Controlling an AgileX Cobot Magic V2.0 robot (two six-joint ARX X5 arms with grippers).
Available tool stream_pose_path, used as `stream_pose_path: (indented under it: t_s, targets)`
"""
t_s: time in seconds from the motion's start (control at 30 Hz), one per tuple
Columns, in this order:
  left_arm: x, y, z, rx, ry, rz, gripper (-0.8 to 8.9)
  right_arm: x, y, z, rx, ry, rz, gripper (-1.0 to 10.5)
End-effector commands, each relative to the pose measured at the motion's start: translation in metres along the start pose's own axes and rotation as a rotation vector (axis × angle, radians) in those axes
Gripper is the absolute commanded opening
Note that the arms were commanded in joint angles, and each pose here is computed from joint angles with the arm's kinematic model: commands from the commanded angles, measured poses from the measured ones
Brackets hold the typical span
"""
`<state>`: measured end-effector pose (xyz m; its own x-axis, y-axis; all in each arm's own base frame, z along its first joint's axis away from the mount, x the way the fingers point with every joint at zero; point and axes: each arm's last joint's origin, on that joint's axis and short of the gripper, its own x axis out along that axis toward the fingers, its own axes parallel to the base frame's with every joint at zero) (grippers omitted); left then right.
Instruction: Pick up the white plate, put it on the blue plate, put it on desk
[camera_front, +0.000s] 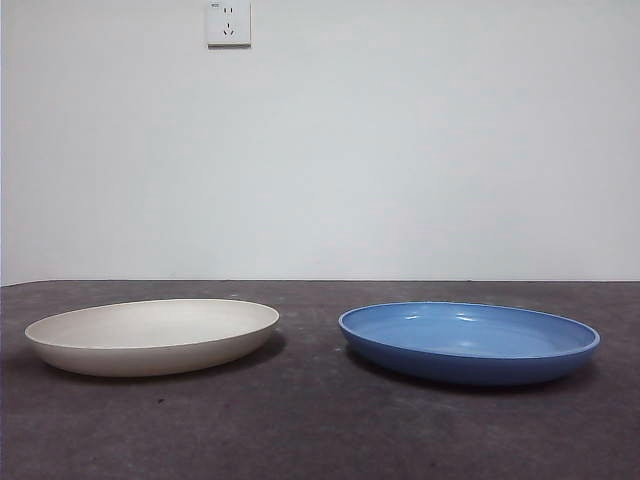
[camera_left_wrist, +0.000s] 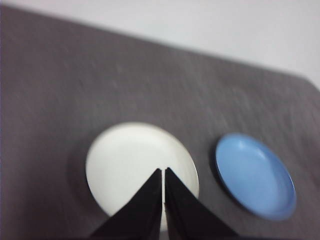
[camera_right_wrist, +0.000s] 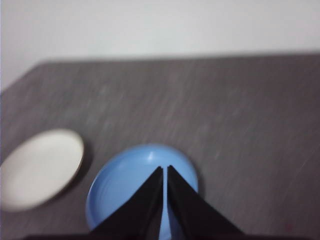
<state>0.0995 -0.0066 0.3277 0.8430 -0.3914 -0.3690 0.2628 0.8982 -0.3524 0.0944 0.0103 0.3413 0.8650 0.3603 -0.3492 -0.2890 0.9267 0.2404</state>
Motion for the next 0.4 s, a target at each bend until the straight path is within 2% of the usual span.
stream_pose_path:
  t_s: [0.03,0.27,0.4]
  targets:
    - [0.002,-0.002,0.007,0.060,0.066,-0.042,0.09,0.005,0.000,0.008,-0.041,0.092,0.035,0.1]
    - [0.014,-0.002,0.000,0.071,0.258,-0.114,0.09,0.023,-0.001,0.005,-0.041,0.323,0.081,0.1]
    - [0.016,-0.003,-0.006,0.077,0.330,-0.129,0.09,0.028,0.001,-0.002,-0.054,0.419,0.113,0.1]
